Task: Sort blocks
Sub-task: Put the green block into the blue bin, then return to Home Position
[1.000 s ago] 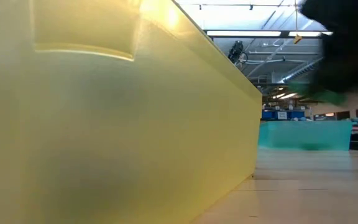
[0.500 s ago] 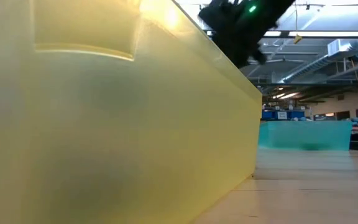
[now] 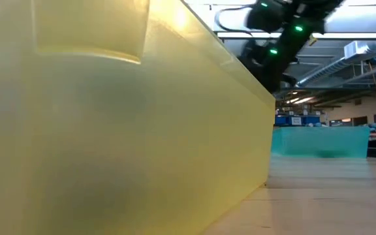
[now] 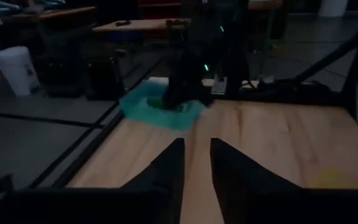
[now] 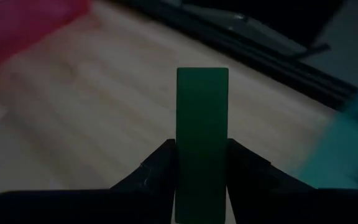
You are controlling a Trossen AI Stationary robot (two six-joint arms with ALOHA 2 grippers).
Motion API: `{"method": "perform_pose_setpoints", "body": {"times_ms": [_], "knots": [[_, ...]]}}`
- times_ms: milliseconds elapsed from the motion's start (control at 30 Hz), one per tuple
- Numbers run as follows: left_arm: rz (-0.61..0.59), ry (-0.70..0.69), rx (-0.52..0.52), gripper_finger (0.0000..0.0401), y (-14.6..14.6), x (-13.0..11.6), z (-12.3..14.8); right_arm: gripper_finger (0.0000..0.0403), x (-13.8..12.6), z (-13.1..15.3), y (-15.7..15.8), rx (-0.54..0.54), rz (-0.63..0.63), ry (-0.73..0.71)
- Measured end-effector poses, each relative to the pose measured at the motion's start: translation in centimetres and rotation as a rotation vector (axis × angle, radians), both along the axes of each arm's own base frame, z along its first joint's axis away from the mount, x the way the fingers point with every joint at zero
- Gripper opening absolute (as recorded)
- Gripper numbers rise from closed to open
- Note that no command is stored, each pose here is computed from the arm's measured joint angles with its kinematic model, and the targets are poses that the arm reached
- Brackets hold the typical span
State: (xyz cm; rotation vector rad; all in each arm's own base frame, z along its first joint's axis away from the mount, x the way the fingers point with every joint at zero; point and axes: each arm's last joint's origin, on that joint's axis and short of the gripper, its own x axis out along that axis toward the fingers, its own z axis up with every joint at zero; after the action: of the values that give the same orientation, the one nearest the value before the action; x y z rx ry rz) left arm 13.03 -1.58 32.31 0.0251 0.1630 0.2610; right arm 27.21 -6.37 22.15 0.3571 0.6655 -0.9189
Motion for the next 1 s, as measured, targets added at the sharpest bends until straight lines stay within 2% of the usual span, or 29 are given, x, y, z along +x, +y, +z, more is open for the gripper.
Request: {"method": "perform_pose_setpoints", "body": {"times_ms": [133, 300, 433, 567, 633, 767, 833, 933, 1000], "knots": [[-0.021, -0.031, -0.031, 0.0077, 0.7, -0.7, -2.7, 0.0118, -4.4, -0.5, -0.9, 0.004, -0.12, -0.084], [0.028, -0.004, -0.044, 0.0062, 1.8, -0.8, -5.3, 0.0118, -8.5, -1.5, -1.3, 0.032, -0.247, -0.157], [0.034, 0.001, -0.063, 0.0044, 2.6, -0.6, -6.4, 0.0118, -10.3, -2.7, -1.6, 0.039, -0.349, -0.164], [0.086, 0.015, -0.081, 0.0027, 3.5, -0.6, -7.1, 0.0123, -10.9, -3.2, -1.9, 0.045, -0.4, -0.173], [0.104, 0.017, -0.09, 0.0018, 3.9, -0.7, -7.2, 0.0166, -10.9, -3.1, -1.9, 0.04, -0.389, -0.173], [0.095, 0.016, -0.082, 0.0006, 4.4, -0.9, -7.1, 0.028, -10.6, -2.8, -1.5, 0.009, -0.321, -0.161], [0.112, 0.033, -0.079, 0.0005, 4.6, -1.2, -7.3, 0.032, -10.5, -2.4, -1.2, -0.013, -0.276, -0.165], [0.135, 0.051, -0.064, 0.0006, 4.8, -1.7, -7.4, 0.0339, -10.4, -1.7, -0.6, -0.052, -0.195, -0.176], [0.143, 0.052, -0.06, 0.0006, 4.8, -2.1, -7.4, 0.032, -10.3, -1.2, 0.0, -0.084, -0.132, -0.2]]}}
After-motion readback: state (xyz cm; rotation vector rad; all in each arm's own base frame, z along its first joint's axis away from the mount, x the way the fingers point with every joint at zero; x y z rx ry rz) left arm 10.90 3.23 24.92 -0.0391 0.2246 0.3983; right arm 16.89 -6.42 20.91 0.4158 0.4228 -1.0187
